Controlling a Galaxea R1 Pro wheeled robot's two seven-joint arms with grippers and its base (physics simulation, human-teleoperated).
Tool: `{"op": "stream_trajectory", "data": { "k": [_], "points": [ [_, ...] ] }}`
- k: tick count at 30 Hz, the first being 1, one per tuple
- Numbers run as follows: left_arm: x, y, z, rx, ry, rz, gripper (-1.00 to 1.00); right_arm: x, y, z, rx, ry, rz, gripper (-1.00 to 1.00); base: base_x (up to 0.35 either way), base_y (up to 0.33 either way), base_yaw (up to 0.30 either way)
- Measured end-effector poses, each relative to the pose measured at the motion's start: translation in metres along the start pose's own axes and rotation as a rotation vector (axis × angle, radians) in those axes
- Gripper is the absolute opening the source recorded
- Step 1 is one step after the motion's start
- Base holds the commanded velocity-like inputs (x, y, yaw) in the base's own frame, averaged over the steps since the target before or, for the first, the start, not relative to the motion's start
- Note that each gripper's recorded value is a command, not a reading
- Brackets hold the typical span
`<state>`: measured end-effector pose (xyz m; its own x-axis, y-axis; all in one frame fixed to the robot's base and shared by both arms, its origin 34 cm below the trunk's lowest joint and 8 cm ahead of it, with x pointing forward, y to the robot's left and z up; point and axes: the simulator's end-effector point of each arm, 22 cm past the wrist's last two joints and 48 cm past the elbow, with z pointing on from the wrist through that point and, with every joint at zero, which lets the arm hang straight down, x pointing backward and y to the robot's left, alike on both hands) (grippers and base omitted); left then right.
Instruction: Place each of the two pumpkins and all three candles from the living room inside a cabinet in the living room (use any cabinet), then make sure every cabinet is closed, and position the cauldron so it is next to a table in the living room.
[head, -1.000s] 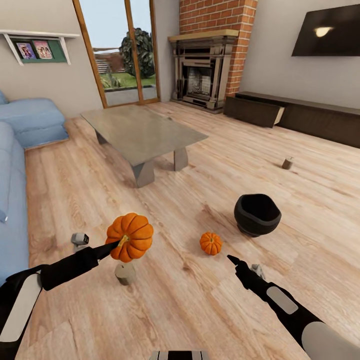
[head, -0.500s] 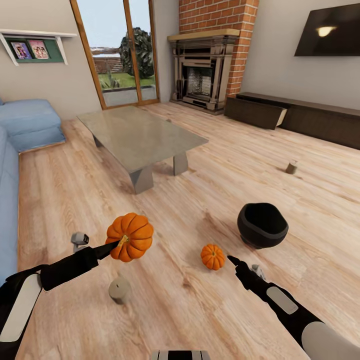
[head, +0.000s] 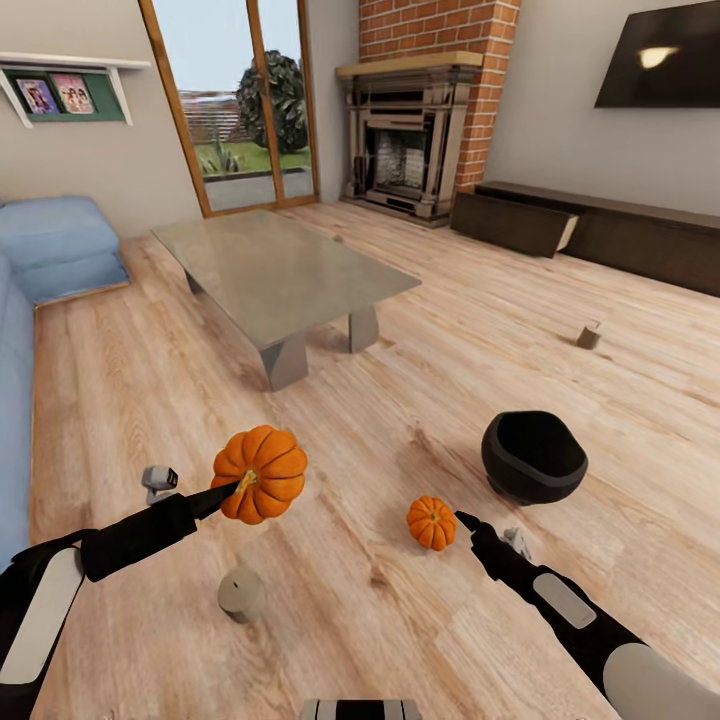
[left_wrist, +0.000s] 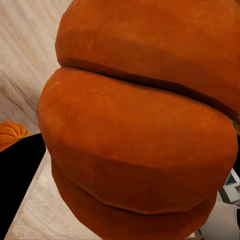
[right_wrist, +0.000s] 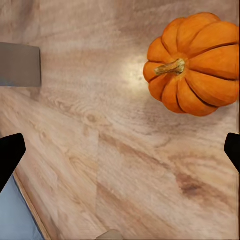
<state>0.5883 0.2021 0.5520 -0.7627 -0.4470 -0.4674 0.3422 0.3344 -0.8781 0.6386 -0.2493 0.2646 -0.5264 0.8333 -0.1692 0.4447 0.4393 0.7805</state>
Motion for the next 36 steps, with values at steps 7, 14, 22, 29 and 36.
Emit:
{"op": "stream_trajectory", "data": {
  "k": [7,14,22,29,36],
  "points": [
    [0.006,0.014,0.002,-0.012,0.009,-0.024,-1.00,0.006,-0.016,0.005,0.026,0.013,0.009,1.00,0.000,0.000,0.000],
    [0.010,0.023,0.004,-0.018,0.015,-0.043,-1.00,0.009,-0.027,0.008,0.039,0.016,0.013,1.00,0.000,0.000,0.000],
    [0.011,0.024,0.005,-0.018,0.016,-0.048,-1.00,0.006,-0.029,0.007,0.035,0.011,0.009,1.00,0.000,0.000,0.000],
    [0.018,0.038,0.007,-0.033,0.026,-0.070,-1.00,0.011,-0.045,0.012,0.060,0.020,0.017,1.00,0.000,0.000,0.000],
    [0.020,0.042,0.008,-0.035,0.028,-0.078,-1.00,0.008,-0.049,0.013,0.065,0.000,0.009,1.00,0.000,0.000,0.000]
  ]
}}
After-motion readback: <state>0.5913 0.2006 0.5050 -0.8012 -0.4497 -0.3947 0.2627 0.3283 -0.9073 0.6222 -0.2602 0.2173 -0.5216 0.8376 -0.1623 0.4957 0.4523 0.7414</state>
